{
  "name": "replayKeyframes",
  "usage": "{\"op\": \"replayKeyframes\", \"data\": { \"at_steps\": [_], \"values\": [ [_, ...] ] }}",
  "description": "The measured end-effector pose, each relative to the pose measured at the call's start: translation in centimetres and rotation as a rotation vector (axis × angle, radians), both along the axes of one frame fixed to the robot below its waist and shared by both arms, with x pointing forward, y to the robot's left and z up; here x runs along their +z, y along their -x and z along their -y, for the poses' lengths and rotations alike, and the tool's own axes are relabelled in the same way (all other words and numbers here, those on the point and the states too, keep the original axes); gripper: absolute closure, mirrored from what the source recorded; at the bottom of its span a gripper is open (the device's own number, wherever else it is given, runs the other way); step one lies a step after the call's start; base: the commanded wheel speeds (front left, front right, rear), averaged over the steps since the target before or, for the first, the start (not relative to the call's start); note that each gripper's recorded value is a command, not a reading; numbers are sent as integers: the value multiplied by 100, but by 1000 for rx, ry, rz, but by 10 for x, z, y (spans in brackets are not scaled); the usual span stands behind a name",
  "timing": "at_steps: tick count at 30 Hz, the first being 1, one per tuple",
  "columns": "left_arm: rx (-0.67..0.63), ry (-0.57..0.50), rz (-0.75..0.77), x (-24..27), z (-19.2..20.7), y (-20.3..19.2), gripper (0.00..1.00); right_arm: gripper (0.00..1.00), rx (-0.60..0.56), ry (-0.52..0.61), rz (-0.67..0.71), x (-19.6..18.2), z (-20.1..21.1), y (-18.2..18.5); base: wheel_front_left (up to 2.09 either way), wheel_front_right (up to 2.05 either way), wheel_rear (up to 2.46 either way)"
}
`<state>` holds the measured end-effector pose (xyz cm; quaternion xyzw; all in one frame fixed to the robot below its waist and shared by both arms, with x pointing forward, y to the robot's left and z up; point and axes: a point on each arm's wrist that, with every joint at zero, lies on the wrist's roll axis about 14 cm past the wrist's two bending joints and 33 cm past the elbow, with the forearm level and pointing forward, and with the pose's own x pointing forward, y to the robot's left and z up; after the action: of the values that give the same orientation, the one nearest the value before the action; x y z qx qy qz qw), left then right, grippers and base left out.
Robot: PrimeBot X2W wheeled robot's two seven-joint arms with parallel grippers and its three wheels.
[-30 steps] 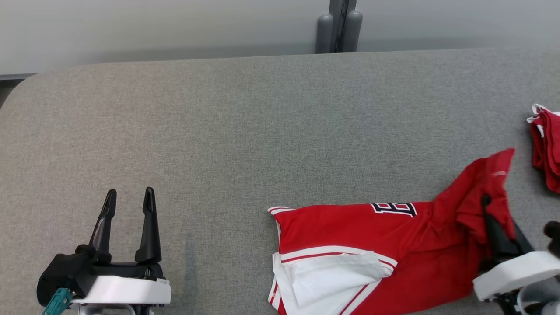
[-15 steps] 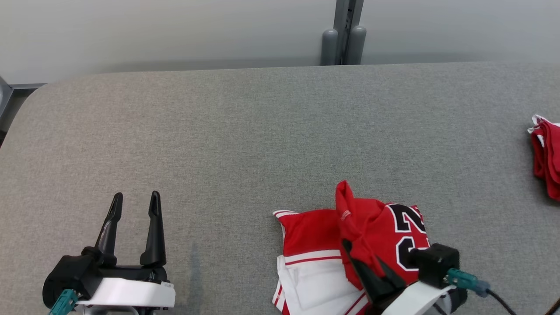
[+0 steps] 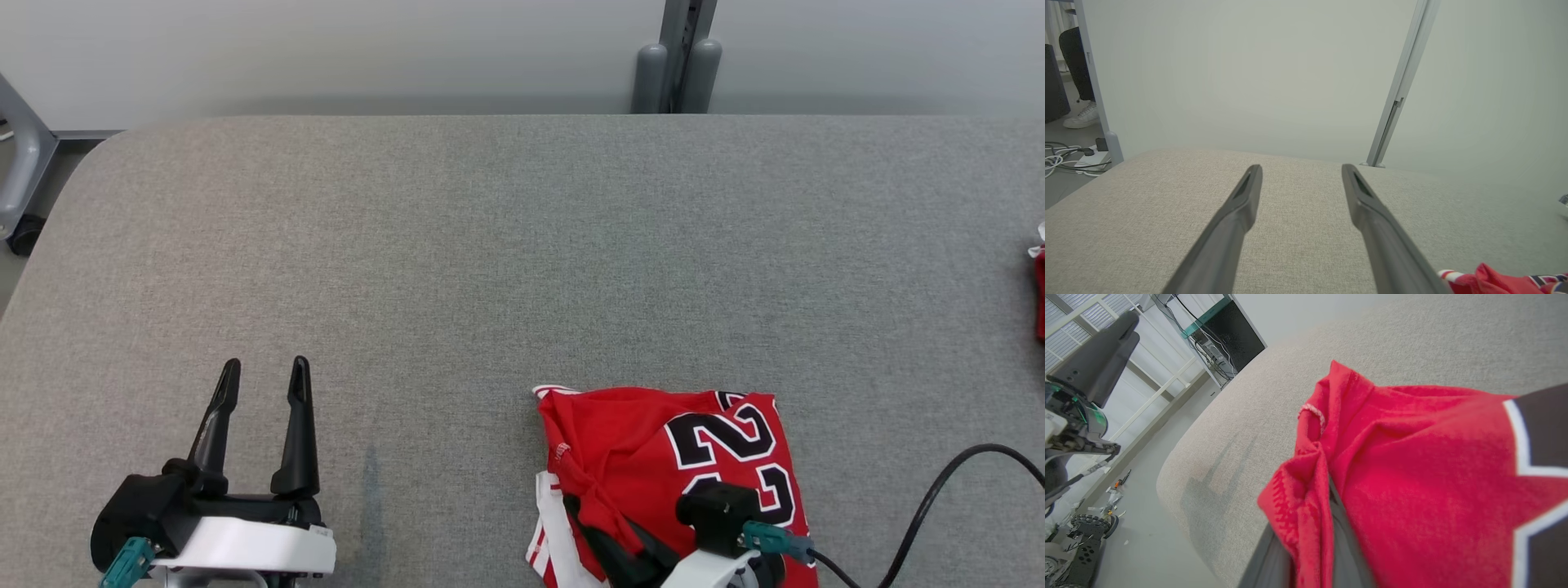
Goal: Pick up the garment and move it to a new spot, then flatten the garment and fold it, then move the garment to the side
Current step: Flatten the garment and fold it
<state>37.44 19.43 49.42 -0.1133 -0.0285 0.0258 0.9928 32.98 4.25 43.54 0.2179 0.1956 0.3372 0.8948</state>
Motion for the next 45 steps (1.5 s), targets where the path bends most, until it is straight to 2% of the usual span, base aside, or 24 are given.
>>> {"op": "replayKeyframes", "data": {
  "at_steps": [1, 2, 8, 13, 17, 23, 28, 33, 45],
  "values": [
    [1, 0, -1, 0, 0, 0, 0, 10, 2, -3, 7, 1, -1, -2, 0, 0, 0],
    [2, 0, -2, 0, 0, 0, 0, 0, 0, -8, 16, 2, -2, -4, 0, 0, 0],
    [4, 1, 1, 1, 0, 0, 0, 0, -33, -57, 119, 26, -1, -17, 0, 0, 0],
    [-1, 1, 3, 1, 2, 0, 0, 0, -108, -88, 209, 49, 14, -33, 0, 0, 0],
    [-3, -12, -1, 0, 3, 1, 0, 0, -242, -67, 317, 71, 54, -58, 0, 0, 0],
    [-7, -34, 12, 5, 4, 1, 0, 0, -467, 61, 398, 78, 140, -79, 0, 0, 0],
    [7, -52, 10, 5, 0, 6, 0, 0, -598, 173, 404, 73, 196, -74, 0, 0, 0],
    [12, -66, 7, 5, -1, 13, 0, 0, -672, 245, 377, 65, 228, -60, 0, 0, 0],
    [14, -77, -10, 3, -2, 19, 0, 0, -697, 266, 353, 60, 235, -52, 0, 0, 0]
  ]
}}
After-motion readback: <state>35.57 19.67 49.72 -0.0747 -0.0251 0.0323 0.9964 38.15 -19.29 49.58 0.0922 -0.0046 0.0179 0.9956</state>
